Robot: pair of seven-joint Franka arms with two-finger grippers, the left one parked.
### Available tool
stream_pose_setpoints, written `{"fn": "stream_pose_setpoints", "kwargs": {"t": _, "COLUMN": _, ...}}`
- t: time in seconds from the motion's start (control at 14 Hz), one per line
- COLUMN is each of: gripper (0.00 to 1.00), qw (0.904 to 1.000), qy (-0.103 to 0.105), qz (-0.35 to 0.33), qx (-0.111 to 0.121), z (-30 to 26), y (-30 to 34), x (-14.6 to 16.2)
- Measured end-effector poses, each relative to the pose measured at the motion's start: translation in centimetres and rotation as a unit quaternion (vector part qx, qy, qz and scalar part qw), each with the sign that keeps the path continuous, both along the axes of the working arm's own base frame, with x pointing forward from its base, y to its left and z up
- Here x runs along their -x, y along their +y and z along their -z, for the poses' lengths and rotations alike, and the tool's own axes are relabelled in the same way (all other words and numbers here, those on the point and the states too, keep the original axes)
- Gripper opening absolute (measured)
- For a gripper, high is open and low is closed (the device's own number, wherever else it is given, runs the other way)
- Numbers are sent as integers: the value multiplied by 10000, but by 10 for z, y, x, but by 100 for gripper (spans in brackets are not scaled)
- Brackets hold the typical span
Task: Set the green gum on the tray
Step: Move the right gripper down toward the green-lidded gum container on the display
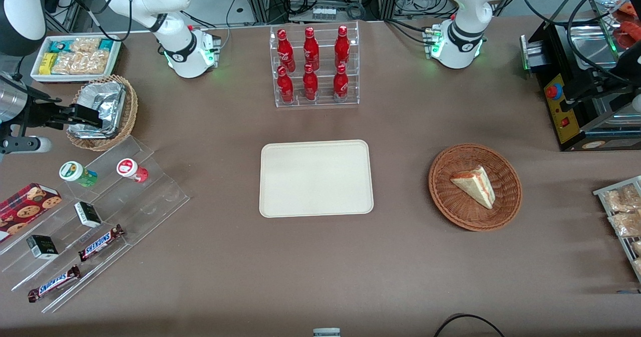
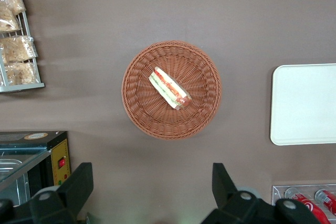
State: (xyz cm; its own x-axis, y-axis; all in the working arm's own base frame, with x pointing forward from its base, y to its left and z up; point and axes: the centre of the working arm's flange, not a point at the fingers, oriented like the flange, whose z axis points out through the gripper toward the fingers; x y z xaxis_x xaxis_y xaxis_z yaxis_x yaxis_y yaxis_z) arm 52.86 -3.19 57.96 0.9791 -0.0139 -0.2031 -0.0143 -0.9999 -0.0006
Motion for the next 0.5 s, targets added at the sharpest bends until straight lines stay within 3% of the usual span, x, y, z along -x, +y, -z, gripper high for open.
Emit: {"fn": "stream_pose_setpoints", "kwargs": {"t": 0.5, "gripper": 100, "qw": 9998, "qy": -138, "qz": -170, "qx": -35, "z": 13, "y": 0, "x": -11}}
